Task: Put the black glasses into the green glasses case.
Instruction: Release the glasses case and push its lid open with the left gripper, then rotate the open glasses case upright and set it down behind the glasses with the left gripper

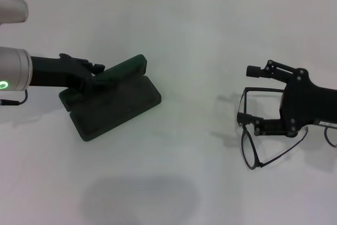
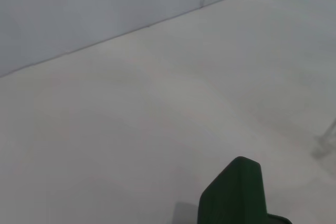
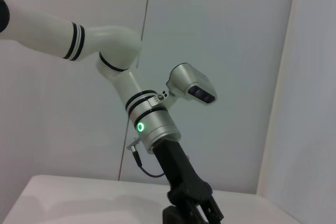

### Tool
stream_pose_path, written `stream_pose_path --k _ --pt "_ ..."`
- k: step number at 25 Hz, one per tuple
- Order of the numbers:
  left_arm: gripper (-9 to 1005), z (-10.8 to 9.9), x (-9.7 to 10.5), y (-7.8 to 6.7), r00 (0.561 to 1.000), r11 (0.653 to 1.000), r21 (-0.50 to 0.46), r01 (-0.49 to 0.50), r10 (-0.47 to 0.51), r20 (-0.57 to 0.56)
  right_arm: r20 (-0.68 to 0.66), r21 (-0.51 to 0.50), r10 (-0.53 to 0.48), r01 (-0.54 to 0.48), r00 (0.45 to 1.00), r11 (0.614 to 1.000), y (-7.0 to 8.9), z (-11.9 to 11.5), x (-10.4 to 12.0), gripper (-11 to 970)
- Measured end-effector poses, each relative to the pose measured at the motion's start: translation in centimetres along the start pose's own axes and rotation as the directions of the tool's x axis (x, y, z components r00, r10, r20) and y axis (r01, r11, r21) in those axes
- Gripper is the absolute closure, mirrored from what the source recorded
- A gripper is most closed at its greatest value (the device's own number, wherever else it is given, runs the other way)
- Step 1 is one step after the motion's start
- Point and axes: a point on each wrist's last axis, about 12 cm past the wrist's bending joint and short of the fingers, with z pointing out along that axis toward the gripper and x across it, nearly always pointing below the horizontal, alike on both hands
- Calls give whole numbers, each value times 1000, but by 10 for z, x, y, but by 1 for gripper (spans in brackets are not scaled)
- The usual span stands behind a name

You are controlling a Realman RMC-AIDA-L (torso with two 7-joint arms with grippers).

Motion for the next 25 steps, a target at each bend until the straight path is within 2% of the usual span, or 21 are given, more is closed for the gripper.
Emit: stream_pose_path --k 3,6,11,15,17,18,21,25 --pt "299 0 1 0 1000 1000 0 5 -5 -5 3 -22 -8 8 1000 1000 2 1 -1 88" --pt "492 0 1 0 1000 1000 0 -1 1 -7 4 -46 -25 25 1000 999 3 3 -2 89" --pt "705 0 -3 0 1000 1000 1 -25 25 5 6 -60 -33 33 999 998 5 5 -2 89" --pt "759 6 -23 -2 991 992 18 -126 125 40 9 -64 -29 30 1000 997 8 6 -1 89" --pt "786 16 -45 -2 976 977 22 -211 209 63 9 -76 -28 28 1000 997 11 7 -1 89" --pt "786 16 -45 -2 976 977 22 -211 209 63 10 -81 -27 28 1000 996 12 8 -1 89" --pt "786 30 -66 -5 954 955 39 -294 290 77 17 -87 -28 30 999 996 15 10 0 89" --pt "785 53 -94 -14 909 906 85 -415 410 77 20 -80 -25 27 999 996 22 10 3 89"
